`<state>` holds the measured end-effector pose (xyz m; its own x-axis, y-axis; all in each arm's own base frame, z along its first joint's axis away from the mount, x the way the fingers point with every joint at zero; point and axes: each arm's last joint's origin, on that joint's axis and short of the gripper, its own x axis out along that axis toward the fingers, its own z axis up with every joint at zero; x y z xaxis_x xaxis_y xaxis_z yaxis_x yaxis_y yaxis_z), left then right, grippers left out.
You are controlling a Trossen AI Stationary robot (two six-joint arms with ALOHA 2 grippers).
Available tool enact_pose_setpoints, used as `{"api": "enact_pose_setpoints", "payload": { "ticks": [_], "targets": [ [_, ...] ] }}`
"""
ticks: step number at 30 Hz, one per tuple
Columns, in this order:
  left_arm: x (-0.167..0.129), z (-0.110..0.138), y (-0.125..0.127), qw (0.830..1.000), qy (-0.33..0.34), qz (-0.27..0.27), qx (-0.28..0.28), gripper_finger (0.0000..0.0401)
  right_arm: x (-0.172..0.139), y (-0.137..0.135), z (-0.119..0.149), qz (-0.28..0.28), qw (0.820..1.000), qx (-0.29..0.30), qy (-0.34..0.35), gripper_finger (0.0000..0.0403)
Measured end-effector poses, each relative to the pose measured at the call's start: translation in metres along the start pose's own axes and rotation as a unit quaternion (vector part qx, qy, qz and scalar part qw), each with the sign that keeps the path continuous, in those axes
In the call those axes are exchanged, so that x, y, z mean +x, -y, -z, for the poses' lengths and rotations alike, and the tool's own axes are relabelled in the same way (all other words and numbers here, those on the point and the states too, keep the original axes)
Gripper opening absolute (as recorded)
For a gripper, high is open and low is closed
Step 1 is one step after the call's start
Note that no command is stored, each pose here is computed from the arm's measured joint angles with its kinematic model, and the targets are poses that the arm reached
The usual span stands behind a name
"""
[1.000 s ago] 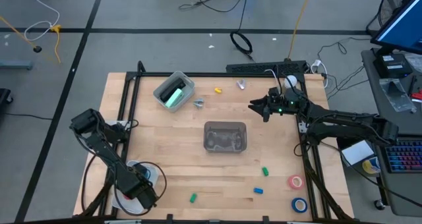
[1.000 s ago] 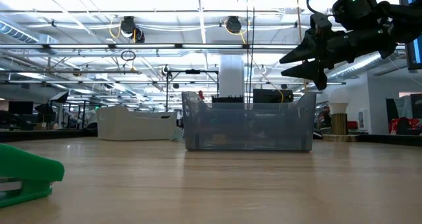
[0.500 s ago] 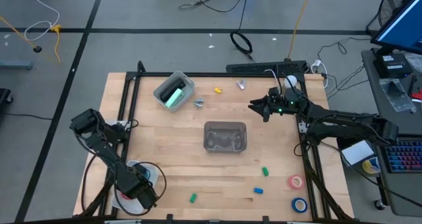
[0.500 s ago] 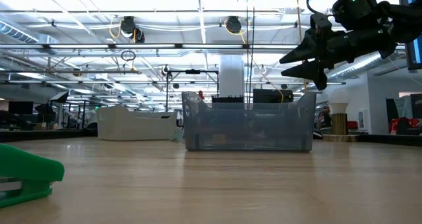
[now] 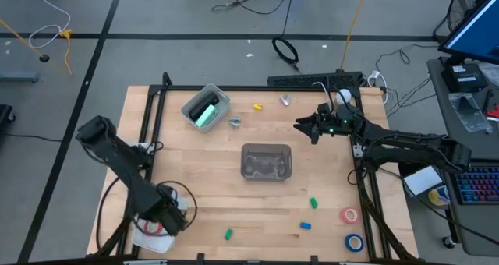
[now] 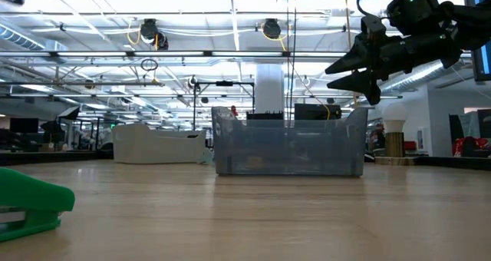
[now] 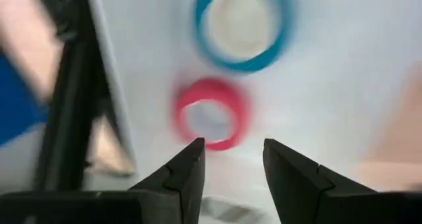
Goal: Pick and place Stapler, Stapler remover, tape
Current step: Put the pink tape into the white bin
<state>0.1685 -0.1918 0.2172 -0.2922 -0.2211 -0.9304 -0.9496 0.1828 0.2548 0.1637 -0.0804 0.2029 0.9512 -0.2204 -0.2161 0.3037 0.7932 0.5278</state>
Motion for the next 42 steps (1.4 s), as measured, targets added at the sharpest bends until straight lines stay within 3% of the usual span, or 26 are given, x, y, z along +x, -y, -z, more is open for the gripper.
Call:
{"api": "enact_pose_setpoints", "payload": {
  "ticks": [3,5,9,12,14,17,21,29,33,37,42],
  "targets": [
    [-0.021,-0.007,0.000,0.990,0.046,0.130,-0.012,0.0150,0.000,-0.001,0.000,-0.013,1.000,0.014,-0.005,0.0171],
    [-0.035,-0.012,0.001,0.968,0.091,0.234,-0.014,0.0150,0.000,-0.003,0.000,-0.042,0.998,0.039,-0.020,0.0171],
    [-0.063,-0.020,0.009,0.885,0.207,0.417,-0.003,0.0150,-0.001,-0.012,0.000,-0.145,0.987,0.040,-0.055,0.0171],
    [-0.078,-0.025,0.019,0.820,0.300,0.486,0.025,0.0150,-0.004,-0.021,0.000,-0.196,0.976,0.055,-0.074,0.0171],
    [-0.086,-0.028,0.026,0.795,0.340,0.499,0.052,0.0150,-0.006,-0.027,0.001,-0.217,0.971,0.060,-0.085,0.0171],
    [-0.094,-0.036,0.038,0.777,0.376,0.498,0.087,0.0150,-0.012,-0.037,0.002,-0.242,0.964,0.059,-0.089,0.0171],
    [-0.098,-0.048,0.047,0.771,0.415,0.469,0.118,0.0150,-0.023,-0.050,0.001,-0.273,0.956,0.065,-0.085,0.0171],
    [-0.102,-0.068,0.055,0.757,0.486,0.421,0.121,0.0150,-0.044,-0.079,-0.004,-0.298,0.947,0.070,-0.097,0.0171],
    [-0.105,-0.074,0.056,0.752,0.505,0.402,0.136,0.0150,-0.053,-0.098,-0.017,-0.255,0.958,0.006,-0.132,0.0171],
    [-0.106,-0.075,0.056,0.744,0.523,0.390,0.141,0.0150,-0.066,-0.110,-0.028,-0.153,0.964,-0.079,-0.201,0.0171],
    [-0.096,-0.079,0.057,0.729,0.552,0.387,0.121,0.0150,-0.080,-0.118,-0.032,-0.061,0.940,-0.144,-0.302,0.0171]
  ]
}}
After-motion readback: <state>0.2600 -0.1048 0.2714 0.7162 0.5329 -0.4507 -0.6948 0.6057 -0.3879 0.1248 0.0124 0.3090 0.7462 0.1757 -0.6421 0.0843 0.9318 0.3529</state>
